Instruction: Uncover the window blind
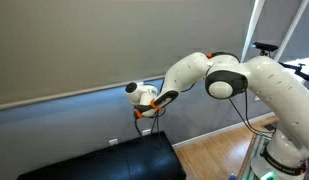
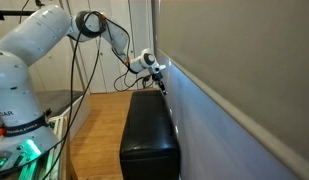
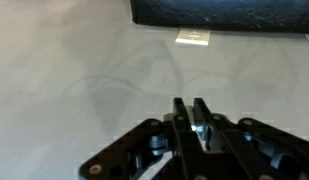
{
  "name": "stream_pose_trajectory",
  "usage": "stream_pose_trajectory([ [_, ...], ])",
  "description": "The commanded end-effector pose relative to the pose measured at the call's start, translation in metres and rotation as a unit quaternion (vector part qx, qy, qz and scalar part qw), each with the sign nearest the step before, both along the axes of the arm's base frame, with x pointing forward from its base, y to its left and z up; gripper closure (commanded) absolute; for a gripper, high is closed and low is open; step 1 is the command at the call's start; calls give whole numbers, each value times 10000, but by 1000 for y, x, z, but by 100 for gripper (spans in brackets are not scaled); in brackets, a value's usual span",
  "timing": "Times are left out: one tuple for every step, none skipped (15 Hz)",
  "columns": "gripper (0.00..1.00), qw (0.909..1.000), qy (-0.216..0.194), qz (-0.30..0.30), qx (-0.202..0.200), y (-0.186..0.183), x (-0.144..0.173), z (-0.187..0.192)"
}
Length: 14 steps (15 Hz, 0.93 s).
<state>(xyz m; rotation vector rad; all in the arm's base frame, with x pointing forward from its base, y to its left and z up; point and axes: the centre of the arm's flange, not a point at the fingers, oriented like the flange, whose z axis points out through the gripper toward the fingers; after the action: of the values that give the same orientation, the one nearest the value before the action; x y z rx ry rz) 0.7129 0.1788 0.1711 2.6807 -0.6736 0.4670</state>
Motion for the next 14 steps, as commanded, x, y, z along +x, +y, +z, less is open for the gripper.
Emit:
stream_pose_trajectory([
  [96,9998,-138,-31,173,5,-5,15],
  [96,9996,-222,-12,199,5,-6,26],
  [96,9993,-297,-15,216,5,-6,37],
  [96,9991,-358,-10,232,5,-7,46],
  [96,9990,-392,-16,230,5,-9,50],
  [96,9987,-429,-19,259,6,-11,55],
  [96,9984,-490,-10,268,6,-13,61],
  [96,9981,-543,-1,297,6,-14,67],
  [96,9977,-591,2,319,6,-14,71],
  [96,9976,-597,-2,354,4,-14,72],
  [96,9976,-594,-15,349,3,-13,72],
  [96,9977,-568,-11,373,2,-13,72],
  [96,9978,-521,-22,402,1,-12,69],
  [96,9980,-489,-22,390,2,-12,67],
])
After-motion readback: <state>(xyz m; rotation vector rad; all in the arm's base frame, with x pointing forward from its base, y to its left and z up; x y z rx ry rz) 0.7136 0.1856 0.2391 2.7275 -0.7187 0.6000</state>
